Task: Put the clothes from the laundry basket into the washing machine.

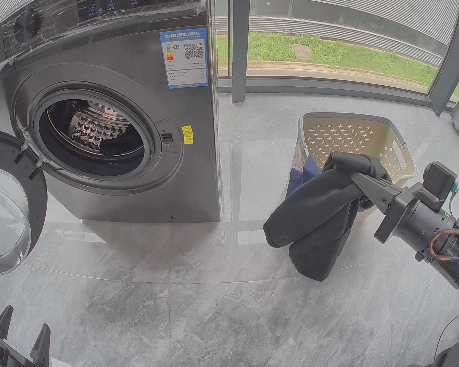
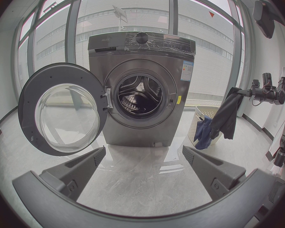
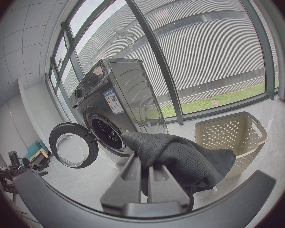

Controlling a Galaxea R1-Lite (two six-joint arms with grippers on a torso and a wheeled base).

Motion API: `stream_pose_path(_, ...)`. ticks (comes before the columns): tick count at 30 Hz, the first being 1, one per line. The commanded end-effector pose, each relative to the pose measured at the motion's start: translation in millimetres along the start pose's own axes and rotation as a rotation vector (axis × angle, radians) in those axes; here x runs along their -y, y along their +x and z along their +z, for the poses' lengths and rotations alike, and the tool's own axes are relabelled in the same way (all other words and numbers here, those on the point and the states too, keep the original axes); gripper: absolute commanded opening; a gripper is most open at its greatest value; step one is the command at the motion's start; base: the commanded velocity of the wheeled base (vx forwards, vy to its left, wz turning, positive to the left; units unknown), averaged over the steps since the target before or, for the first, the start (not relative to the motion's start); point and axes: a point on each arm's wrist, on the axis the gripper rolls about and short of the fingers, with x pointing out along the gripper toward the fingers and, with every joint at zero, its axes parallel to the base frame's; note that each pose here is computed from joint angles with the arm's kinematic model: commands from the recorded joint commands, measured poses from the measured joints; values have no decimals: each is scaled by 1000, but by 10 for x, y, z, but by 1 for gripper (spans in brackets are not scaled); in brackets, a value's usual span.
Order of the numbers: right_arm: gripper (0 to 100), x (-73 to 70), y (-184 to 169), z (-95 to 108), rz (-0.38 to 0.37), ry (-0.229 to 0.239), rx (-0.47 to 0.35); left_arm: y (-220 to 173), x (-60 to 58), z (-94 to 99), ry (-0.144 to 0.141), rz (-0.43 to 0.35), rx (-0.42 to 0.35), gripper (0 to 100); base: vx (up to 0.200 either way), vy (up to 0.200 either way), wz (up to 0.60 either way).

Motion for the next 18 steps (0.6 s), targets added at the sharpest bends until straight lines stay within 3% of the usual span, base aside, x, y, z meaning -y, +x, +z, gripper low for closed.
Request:
stream_pose_path(1,0,-1,2,-2,0,0,-1,3,-3,-47,0,1,-4,100,0,200,0)
stream_pose_path(18,0,2,3,-1,-1,0,0,3,-3,-47,0,1,-4,100,0,200,0)
